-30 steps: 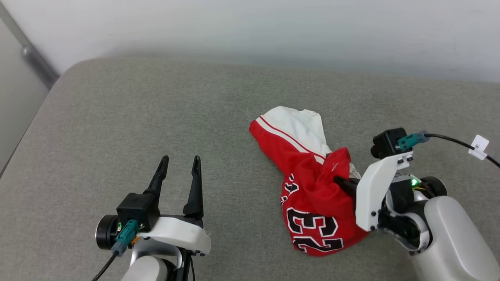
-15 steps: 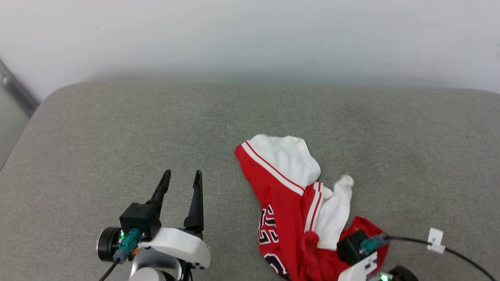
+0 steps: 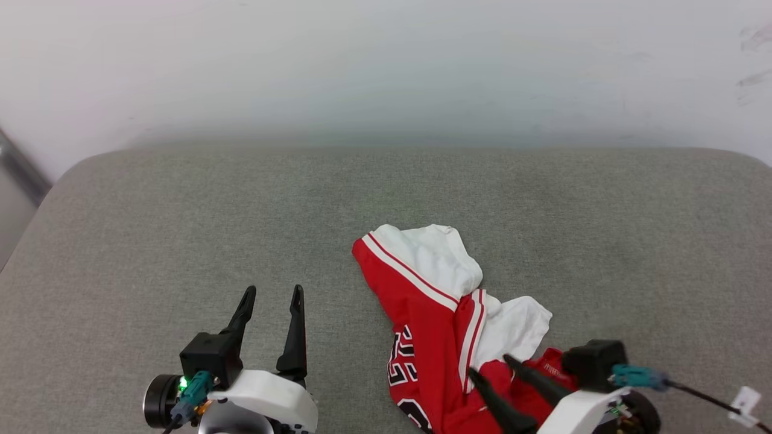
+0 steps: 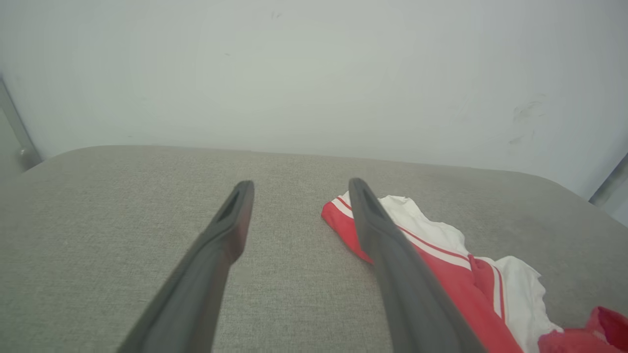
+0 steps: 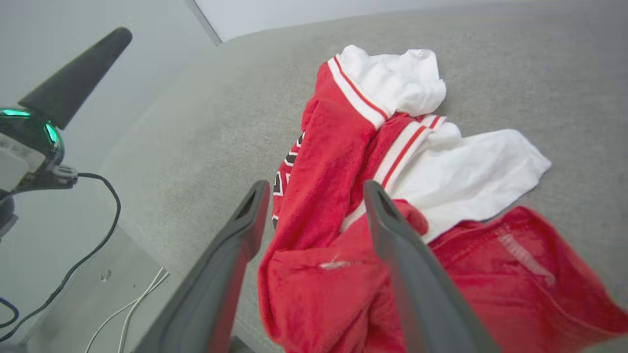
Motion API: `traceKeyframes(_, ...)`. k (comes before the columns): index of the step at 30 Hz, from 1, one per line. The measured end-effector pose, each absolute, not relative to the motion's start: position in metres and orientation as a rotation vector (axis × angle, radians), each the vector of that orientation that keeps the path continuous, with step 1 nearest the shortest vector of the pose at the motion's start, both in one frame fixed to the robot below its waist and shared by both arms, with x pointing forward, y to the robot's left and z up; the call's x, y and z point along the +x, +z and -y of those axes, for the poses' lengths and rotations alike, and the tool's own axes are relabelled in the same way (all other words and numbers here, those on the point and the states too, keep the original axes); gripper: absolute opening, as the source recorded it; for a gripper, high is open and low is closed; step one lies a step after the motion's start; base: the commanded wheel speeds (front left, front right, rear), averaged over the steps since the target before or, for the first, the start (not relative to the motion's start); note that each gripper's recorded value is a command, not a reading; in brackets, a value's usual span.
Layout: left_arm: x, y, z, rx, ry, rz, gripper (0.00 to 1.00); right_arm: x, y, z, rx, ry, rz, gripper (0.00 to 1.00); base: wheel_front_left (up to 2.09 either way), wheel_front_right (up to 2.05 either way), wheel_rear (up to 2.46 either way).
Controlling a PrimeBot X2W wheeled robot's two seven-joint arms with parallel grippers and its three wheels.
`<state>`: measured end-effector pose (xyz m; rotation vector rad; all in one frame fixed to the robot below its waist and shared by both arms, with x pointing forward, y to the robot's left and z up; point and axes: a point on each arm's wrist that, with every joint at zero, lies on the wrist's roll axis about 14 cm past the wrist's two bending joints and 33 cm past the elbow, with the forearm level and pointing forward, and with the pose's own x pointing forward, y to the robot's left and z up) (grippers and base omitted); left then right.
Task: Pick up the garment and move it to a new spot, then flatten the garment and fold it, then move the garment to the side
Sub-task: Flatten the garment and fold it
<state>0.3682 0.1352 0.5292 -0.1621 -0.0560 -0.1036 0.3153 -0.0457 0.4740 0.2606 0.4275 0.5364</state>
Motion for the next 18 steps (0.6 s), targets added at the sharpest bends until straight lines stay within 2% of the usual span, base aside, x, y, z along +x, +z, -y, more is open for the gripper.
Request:
traceKeyframes(5, 0.368, 0.529, -0.134, -0.169, -0.106, 0.053, 1.00, 0.334, 0.495, 0.078, 0.273, 0.433, -0.331, 1.00, 0.00, 0.00, 0.00)
traceKeyframes(9, 0.370, 0.528, -0.134, -0.171, -0.103, 0.049, 1.00, 0.356, 0.490, 0.119, 0.256, 0.315, -0.348, 1.00, 0.00, 0.00, 0.00)
traceKeyframes(13, 0.377, 0.531, -0.132, -0.174, -0.106, 0.059, 1.00, 0.374, 0.465, 0.158, 0.209, 0.227, -0.472, 1.00, 0.00, 0.00, 0.00)
traceKeyframes(18, 0.388, 0.529, -0.133, -0.167, -0.106, 0.062, 1.00, 0.391, 0.428, 0.169, 0.162, 0.230, -0.694, 1.00, 0.00, 0.00, 0.00)
